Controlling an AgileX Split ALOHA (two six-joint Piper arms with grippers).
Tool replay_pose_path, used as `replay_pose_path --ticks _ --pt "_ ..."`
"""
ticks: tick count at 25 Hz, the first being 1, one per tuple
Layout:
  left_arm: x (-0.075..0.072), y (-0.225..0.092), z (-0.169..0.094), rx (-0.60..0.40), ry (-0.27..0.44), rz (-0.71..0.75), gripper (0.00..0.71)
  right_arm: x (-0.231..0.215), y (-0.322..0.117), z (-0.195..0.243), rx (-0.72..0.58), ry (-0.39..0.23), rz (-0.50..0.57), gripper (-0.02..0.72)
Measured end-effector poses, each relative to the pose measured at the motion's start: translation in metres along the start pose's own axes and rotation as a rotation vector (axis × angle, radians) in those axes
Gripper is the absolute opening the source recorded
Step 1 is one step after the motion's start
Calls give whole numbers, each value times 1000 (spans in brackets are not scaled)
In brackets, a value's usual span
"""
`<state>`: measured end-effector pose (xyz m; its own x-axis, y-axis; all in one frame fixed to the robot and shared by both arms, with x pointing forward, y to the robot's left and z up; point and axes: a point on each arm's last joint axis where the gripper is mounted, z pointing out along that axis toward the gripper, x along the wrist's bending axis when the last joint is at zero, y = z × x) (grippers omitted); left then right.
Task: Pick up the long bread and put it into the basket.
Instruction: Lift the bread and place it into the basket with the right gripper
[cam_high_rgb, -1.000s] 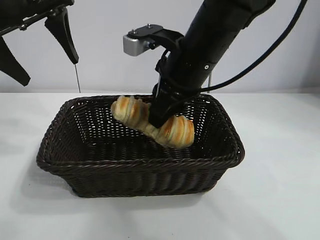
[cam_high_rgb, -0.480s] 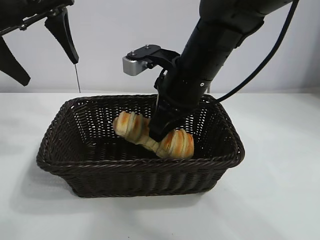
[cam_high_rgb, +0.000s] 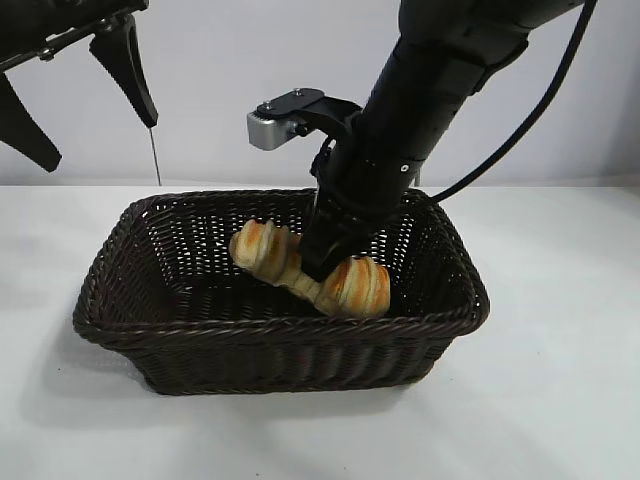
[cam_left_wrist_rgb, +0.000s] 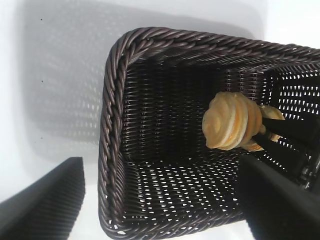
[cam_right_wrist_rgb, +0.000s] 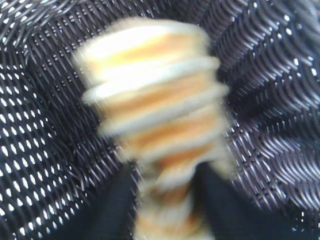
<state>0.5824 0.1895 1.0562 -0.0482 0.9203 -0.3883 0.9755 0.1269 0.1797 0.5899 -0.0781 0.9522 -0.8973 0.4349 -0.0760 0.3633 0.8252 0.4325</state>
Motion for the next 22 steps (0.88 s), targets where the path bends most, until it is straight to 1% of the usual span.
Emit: replay_pose_path --ticks 8,9,17,22 --pt "0 0 0 0 0 0 598 -1 5 -13 -26 -23 13 577" --pt "0 0 0 0 0 0 598 -1 5 -13 -25 -23 21 591" --pt "0 0 0 0 0 0 598 -4 14 -21 -30 -15 102 674" --pt "0 0 0 0 0 0 598 -7 24 -34 -10 -11 147 689"
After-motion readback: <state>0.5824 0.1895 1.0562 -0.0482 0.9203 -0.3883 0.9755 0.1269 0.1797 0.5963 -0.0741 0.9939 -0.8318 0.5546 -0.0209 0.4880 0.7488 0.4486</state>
